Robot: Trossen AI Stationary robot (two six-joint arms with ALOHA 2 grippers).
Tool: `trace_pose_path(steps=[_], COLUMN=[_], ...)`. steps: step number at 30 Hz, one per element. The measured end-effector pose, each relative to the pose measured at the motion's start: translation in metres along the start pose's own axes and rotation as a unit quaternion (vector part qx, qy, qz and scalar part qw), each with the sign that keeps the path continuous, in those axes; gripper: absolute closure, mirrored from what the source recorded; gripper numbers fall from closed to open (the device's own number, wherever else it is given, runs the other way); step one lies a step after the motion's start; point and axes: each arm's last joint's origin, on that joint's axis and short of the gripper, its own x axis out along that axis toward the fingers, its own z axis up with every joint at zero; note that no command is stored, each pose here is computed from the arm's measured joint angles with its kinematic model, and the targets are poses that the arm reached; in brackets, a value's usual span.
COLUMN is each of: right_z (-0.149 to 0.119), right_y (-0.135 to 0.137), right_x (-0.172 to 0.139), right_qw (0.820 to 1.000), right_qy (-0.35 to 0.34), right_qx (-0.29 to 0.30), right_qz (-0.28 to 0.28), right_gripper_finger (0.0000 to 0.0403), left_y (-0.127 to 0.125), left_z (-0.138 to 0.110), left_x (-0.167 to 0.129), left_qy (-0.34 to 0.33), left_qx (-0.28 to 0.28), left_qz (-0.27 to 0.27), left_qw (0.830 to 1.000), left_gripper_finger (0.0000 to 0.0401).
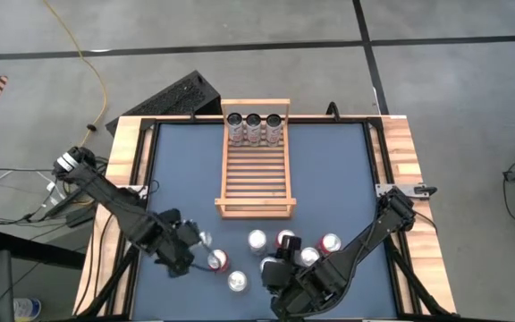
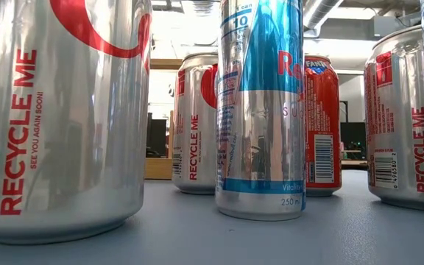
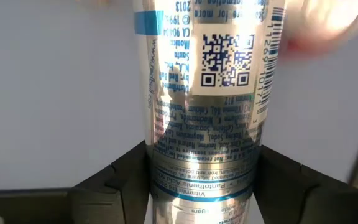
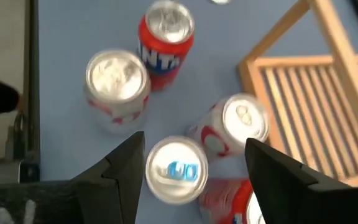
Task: Place canned beverage on shelf
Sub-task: Put the top blue soda can on the shelf
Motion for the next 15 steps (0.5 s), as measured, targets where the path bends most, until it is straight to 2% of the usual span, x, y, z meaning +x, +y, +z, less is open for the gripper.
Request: trace_pose_path(steps=[5, 9, 12, 15], right_z=[0.003, 0.001, 0.001, 0.000], right_y=[0.002, 0.005, 0.008, 0.015], right_x=[-0.001, -0.003, -0.006, -0.014], right_qw=[1.000, 1.000, 0.999, 0.994], right_qy=[-0.019, -0.024, -0.045, -0.100], right_qx=[0.004, 0.004, 0.002, -0.022], right_qz=[0.002, 0.002, -0.007, -0.048], right_gripper_finger=[0.0153, 0.0153, 0.0153, 0.0153], left_y=[0.002, 0.004, 0.009, 0.019], left_z=[0.031, 0.047, 0.052, 0.053], left_x=[-0.036, -0.077, -0.110, -0.147], left_qy=[-0.081, -0.159, -0.256, -0.375], left_qx=[-0.056, -0.113, -0.145, -0.158], left_qz=[-0.028, -0.104, -0.172, -0.224], left_qw=[0.995, 0.975, 0.940, 0.886], left_gripper_finger=[0.0191, 0.0191, 0.0190, 0.0190])
